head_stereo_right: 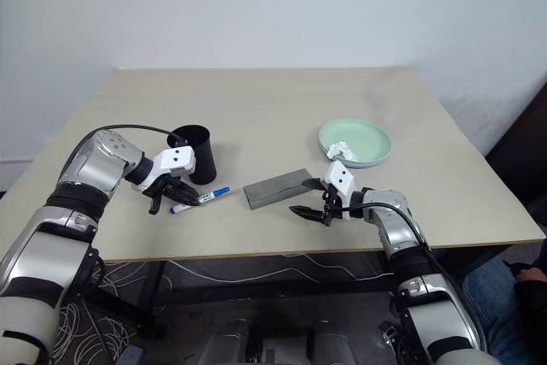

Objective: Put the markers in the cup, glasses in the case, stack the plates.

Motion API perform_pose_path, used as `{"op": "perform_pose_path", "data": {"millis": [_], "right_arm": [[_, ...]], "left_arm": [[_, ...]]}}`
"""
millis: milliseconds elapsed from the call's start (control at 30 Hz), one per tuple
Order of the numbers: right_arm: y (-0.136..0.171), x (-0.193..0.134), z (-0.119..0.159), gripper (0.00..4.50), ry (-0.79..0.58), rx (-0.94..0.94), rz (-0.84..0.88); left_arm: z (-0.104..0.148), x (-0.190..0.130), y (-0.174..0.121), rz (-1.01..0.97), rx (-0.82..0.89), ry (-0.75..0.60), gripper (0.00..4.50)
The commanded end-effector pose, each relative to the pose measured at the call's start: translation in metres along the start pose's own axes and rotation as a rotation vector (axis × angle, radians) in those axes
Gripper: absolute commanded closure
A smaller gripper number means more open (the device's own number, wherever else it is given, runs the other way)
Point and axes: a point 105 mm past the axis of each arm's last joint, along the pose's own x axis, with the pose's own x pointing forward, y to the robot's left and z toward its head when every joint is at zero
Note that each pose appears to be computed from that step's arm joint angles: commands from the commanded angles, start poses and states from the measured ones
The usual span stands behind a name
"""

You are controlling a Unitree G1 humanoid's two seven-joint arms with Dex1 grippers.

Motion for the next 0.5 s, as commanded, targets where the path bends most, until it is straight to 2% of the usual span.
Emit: {"op": "perform_pose_path", "data": {"millis": [33, 67, 500], "right_arm": [[0.008, 0.002, 0.022, 0.42, -0.04, -0.06, 0.054], [0.01, 0.003, 0.023, 0.42, -0.04, -0.061, 0.061], [0.014, 0.002, 0.023, 0.42, -0.034, -0.053, 0.065]], "left_arm": [[0.106, -0.009, -0.01, 0.12, 0.034, -0.601, 4.42], [0.115, -0.012, -0.014, 0.129, 0.018, -0.672, 4.42], [0.121, -0.012, -0.025, 0.148, -0.022, -0.692, 4.42]]}}
